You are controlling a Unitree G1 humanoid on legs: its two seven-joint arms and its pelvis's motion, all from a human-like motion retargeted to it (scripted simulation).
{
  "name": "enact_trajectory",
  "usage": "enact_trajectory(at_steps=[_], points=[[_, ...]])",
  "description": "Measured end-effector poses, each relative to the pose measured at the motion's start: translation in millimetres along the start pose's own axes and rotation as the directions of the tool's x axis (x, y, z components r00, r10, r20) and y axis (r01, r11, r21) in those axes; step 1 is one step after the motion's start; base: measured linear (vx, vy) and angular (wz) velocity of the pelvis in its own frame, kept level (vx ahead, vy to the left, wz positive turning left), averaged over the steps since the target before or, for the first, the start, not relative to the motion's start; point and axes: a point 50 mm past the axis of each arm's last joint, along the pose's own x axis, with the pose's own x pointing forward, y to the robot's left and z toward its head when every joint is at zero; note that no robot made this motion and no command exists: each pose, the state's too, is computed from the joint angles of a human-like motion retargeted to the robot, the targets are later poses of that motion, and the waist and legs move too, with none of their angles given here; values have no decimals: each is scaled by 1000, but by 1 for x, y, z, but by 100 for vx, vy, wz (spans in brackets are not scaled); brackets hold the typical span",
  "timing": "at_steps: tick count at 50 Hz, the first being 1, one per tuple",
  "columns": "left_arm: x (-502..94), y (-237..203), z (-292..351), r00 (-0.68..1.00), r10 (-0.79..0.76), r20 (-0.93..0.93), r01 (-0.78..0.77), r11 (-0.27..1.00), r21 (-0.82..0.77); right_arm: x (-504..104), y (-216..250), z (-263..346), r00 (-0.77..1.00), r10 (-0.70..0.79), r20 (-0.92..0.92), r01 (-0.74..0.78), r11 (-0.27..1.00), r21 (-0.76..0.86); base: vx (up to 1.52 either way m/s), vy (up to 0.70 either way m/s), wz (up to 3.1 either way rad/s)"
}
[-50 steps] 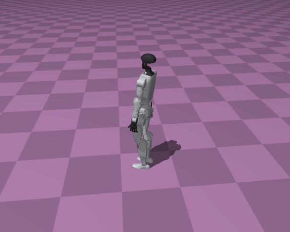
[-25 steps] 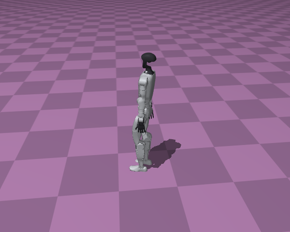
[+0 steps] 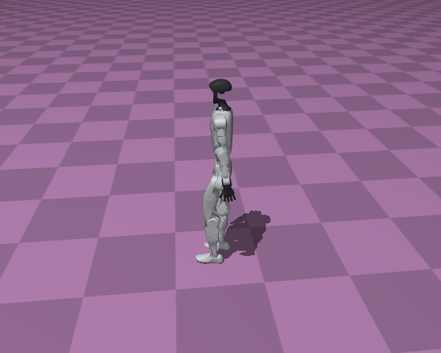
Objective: In place motions
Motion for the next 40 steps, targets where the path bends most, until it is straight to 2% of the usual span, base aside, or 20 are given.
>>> enact_trajectory(at_steps=[13, 22, 27, 40], points=[[-2, 16, -20, 999, 26, -40, -32, 987, -155, 1, 16, -27, 997, 29, -68, -32, 998, -46, 27, 5, -43], [-9, 42, 31, 988, 92, 124, -84, 994, -74, 2, 12, -13, 999, 21, 25, -21, 1000, -15, 15, 11, -65], [-14, 49, 56, 972, 105, 209, -87, 992, -96, 2, 14, -2, 998, 20, 65, -19, 1000, -20, -6, 7, -77], [-12, 43, 51, 981, 81, 177, -75, 996, -38, 2, 26, -23, 998, 56, -18, -57, 996, -72, -5, 5, -14]])
